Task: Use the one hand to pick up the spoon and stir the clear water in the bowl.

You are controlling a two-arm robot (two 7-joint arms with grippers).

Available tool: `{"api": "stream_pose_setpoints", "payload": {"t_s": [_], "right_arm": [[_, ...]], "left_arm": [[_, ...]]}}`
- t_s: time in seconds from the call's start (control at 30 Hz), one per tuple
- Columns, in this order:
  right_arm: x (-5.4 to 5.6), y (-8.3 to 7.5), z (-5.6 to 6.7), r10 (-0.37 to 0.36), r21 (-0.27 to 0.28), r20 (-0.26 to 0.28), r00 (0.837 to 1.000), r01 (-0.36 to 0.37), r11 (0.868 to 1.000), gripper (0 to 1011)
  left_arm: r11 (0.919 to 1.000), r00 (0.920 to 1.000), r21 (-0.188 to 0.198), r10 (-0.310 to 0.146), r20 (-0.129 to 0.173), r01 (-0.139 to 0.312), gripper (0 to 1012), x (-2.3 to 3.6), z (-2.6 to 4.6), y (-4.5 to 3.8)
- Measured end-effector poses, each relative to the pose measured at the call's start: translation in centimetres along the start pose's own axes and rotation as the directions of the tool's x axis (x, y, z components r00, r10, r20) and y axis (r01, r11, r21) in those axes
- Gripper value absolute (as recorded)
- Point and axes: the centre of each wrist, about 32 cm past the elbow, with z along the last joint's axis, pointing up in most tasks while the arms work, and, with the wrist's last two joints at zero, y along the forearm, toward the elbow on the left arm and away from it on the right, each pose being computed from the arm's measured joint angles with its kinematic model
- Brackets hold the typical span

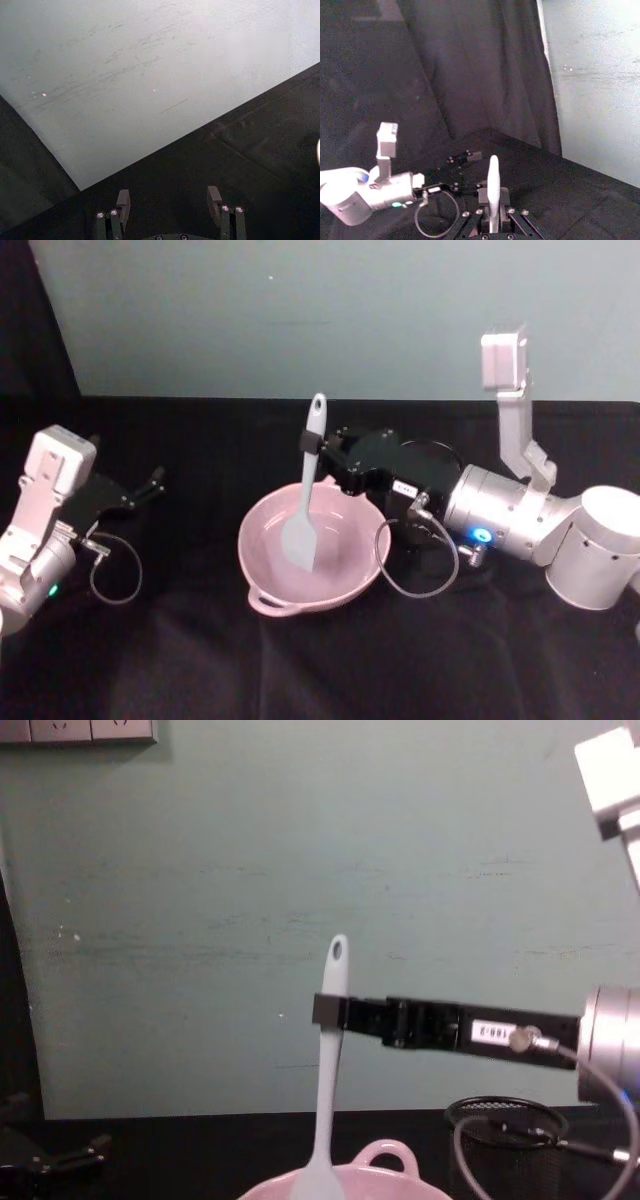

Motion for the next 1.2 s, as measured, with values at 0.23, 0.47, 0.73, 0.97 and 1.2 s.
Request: {"api": "stream_pose_setpoints", "payload": {"t_s": [0.23, 0.47, 0.73, 0.97, 1.2], "right_arm": [[1.0, 0.3, -1.1, -0.016, 0.018, 0.075, 0.997, 0.014, 1.0, 111], [1.2, 0.5, -1.9, -0.015, 0.046, 0.183, 0.983, 0.006, 0.999, 111], [1.3, 0.9, -2.5, -0.001, 0.039, 0.212, 0.977, -0.007, 0.999, 111], [1.2, 1.4, -2.8, 0.017, 0.026, 0.198, 0.98, -0.022, 0.999, 110], [1.4, 2.3, -3.0, 0.013, 0.019, 0.194, 0.981, -0.017, 1.0, 111]], "left_arm": [[1.0, 1.0, 0.0, 0.0, 0.0, 0.0, 1011, 0.0, 0.0, 0.0], [1.0, 1.0, 0.0, 0.0, 0.0, 0.0, 1011, 0.0, 0.0, 0.0], [1.0, 1.0, 0.0, 0.0, 0.0, 0.0, 1011, 0.0, 0.0, 0.0], [1.0, 1.0, 0.0, 0.0, 0.0, 0.0, 1011, 0.0, 0.0, 0.0], [1.0, 1.0, 0.0, 0.0, 0.0, 0.0, 1011, 0.0, 0.0, 0.0]]}}
